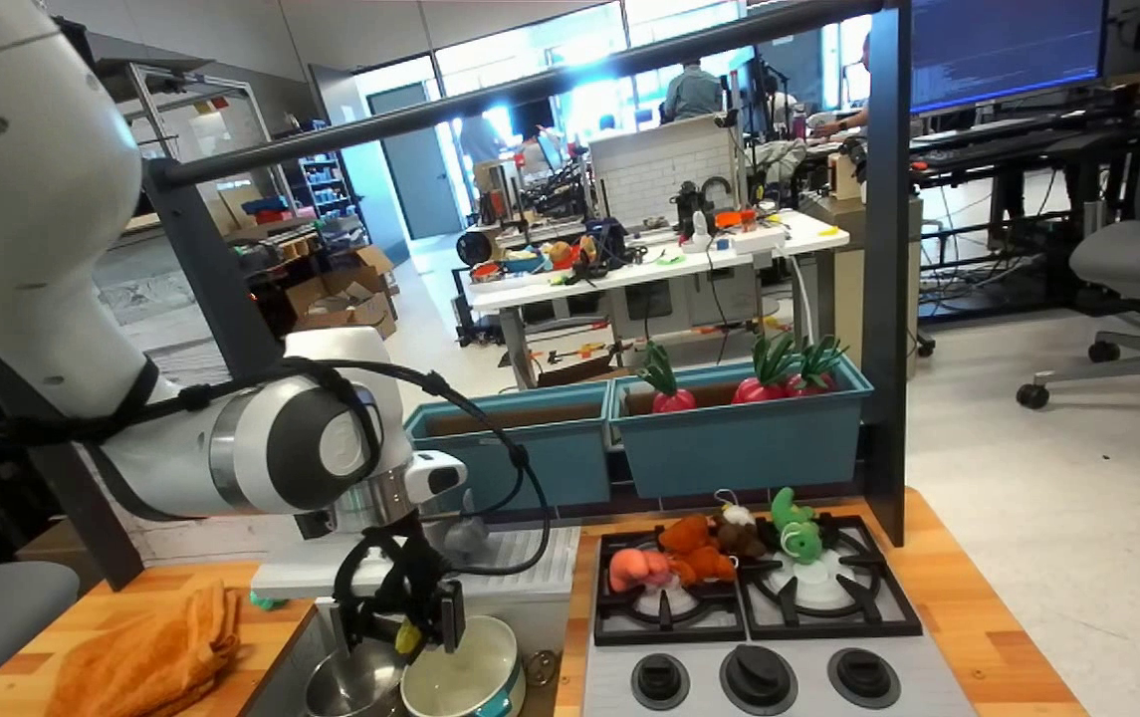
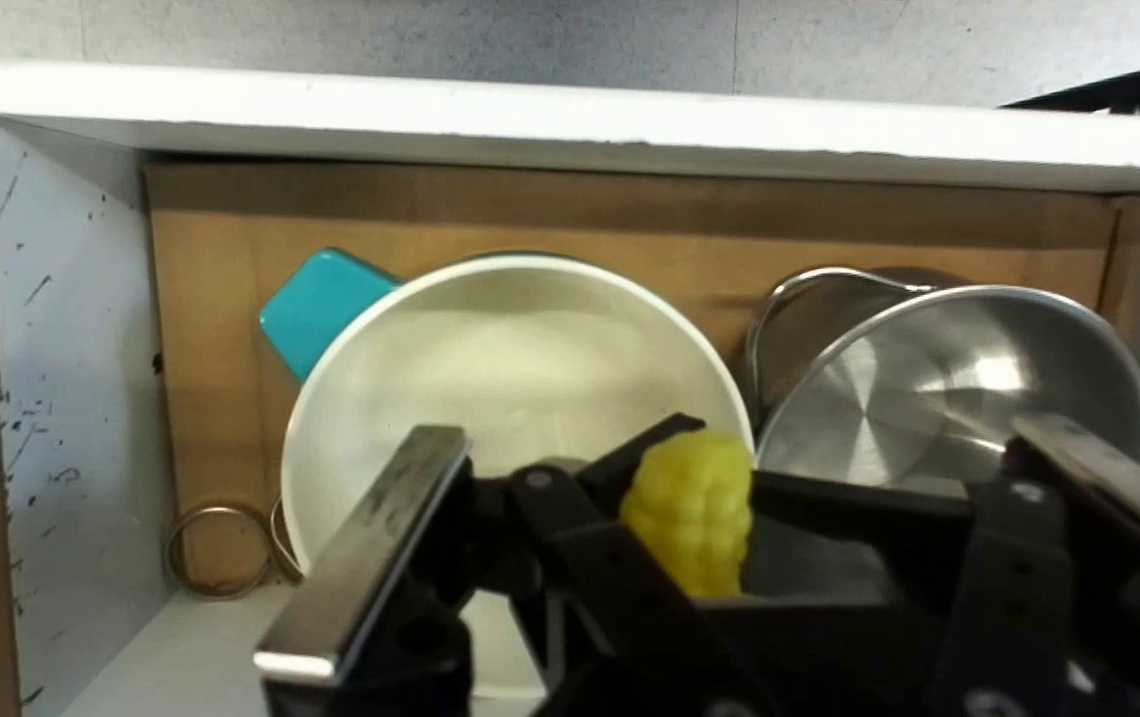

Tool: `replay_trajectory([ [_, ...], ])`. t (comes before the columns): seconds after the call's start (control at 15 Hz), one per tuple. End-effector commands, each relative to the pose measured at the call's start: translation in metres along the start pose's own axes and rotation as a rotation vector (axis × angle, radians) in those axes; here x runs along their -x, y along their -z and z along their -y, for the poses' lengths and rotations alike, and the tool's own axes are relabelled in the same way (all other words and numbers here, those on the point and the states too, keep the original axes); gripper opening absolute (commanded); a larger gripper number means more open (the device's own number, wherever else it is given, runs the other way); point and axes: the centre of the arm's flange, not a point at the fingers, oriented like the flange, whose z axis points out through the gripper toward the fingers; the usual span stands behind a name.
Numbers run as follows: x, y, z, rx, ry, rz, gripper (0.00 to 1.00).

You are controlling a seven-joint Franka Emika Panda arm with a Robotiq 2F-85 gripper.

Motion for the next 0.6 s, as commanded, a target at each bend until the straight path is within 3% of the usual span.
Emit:
replay_trajectory([
  [0.0,-0.020,-0.014,-0.015,0.016,-0.041,0.051,0.00],
  [0.13,-0.020,-0.015,-0.025,0.021,-0.055,0.055,0.05],
  [0.2,-0.019,-0.015,-0.029,0.023,-0.062,0.055,0.26],
  [0.47,-0.005,-0.009,-0.041,0.035,-0.014,0.016,0.55],
  [0.53,-0.010,-0.015,-0.034,0.032,-0.035,0.032,0.37],
])
